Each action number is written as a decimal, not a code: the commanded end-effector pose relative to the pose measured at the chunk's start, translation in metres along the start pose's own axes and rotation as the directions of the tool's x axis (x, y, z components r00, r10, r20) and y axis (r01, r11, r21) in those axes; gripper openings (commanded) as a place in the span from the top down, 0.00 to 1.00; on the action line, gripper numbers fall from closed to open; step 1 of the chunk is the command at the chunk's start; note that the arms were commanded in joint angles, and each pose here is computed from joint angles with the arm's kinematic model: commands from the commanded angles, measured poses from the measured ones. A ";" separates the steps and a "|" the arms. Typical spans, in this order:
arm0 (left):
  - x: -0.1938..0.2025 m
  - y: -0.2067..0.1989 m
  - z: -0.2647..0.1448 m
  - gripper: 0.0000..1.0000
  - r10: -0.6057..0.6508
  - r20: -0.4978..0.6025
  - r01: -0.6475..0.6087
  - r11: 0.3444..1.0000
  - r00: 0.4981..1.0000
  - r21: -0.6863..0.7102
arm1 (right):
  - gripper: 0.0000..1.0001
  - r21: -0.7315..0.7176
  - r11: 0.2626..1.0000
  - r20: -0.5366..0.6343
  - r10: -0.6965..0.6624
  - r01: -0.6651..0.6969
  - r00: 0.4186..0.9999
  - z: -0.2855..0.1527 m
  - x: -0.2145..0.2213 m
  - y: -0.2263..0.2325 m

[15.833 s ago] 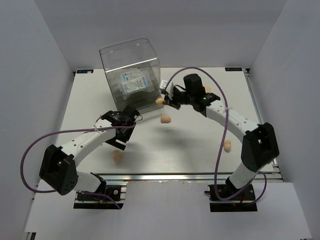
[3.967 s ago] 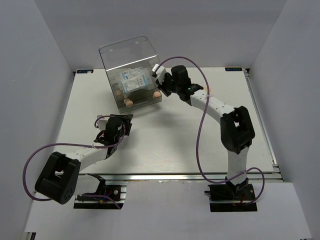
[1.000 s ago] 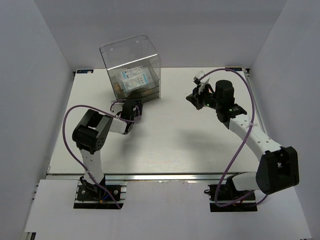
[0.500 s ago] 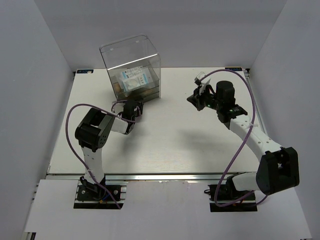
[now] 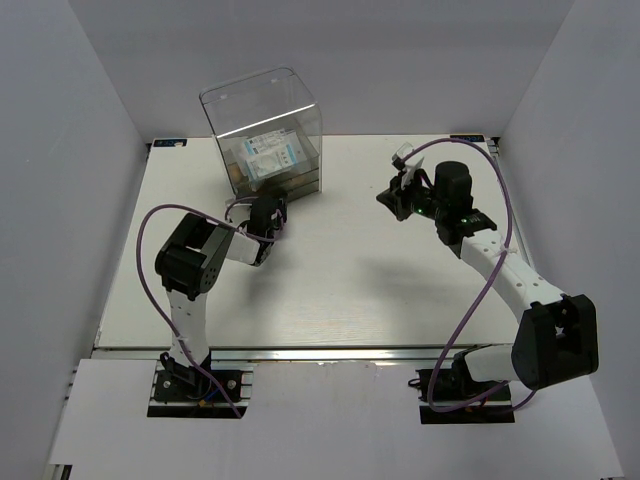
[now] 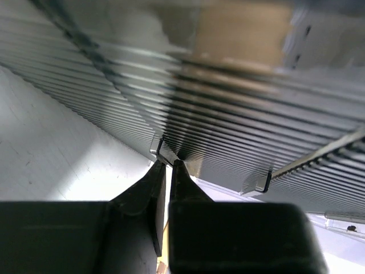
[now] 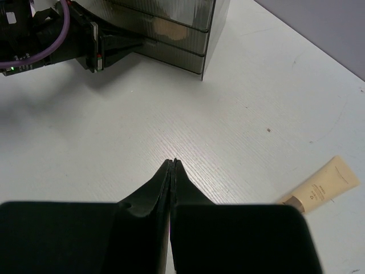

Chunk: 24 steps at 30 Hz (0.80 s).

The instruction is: Organize the makeup

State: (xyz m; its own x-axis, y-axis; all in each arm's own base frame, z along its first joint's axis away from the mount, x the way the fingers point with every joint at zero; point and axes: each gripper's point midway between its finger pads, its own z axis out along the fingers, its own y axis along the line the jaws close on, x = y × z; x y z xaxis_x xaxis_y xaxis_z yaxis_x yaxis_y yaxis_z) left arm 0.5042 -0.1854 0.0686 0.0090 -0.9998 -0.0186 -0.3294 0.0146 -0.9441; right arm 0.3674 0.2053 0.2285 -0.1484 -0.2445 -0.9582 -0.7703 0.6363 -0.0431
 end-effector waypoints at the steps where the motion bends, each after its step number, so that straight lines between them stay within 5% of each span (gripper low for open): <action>1: -0.015 0.016 0.005 0.93 0.033 0.067 -0.030 0.998 0.997 -0.051 | 1.00 -0.007 1.000 0.027 -0.014 0.014 1.000 -0.007 -0.005 0.003; 2: -0.015 0.015 0.003 1.00 0.033 0.067 -0.030 0.998 0.997 -0.051 | 1.00 -0.005 1.000 0.030 -0.016 0.017 0.999 -0.007 -0.006 0.002; 15: 0.029 0.023 -0.057 1.00 0.028 -0.037 -0.029 0.999 0.999 -0.038 | 1.00 0.055 0.998 -0.037 0.018 -0.016 0.999 -0.007 0.019 -0.010; 17: 0.035 0.024 -0.064 1.00 0.020 -0.051 -0.022 0.999 0.998 -0.041 | 0.86 0.105 0.992 -0.054 0.070 -0.064 0.996 -0.005 0.025 -0.021; 19: 0.039 0.018 -0.070 0.94 0.014 -0.073 -0.016 0.999 0.997 -0.029 | 0.62 0.158 0.975 -0.060 0.164 -0.153 0.985 -0.001 0.028 -0.033; 24: 0.035 0.010 -0.084 0.52 0.014 -0.080 -0.018 0.999 0.997 -0.048 | 0.47 0.428 0.843 -0.113 0.409 -0.327 0.906 0.009 0.063 -0.084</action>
State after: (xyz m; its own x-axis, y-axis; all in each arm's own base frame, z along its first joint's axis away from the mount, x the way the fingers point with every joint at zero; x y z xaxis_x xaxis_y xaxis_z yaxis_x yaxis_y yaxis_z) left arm 0.4296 -0.2236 0.0653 -0.0664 -0.9977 -0.0119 -0.3765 0.0361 -0.9257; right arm 0.3992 0.1686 0.1756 -0.4158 -0.1666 -0.8941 -0.5551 0.8252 0.1044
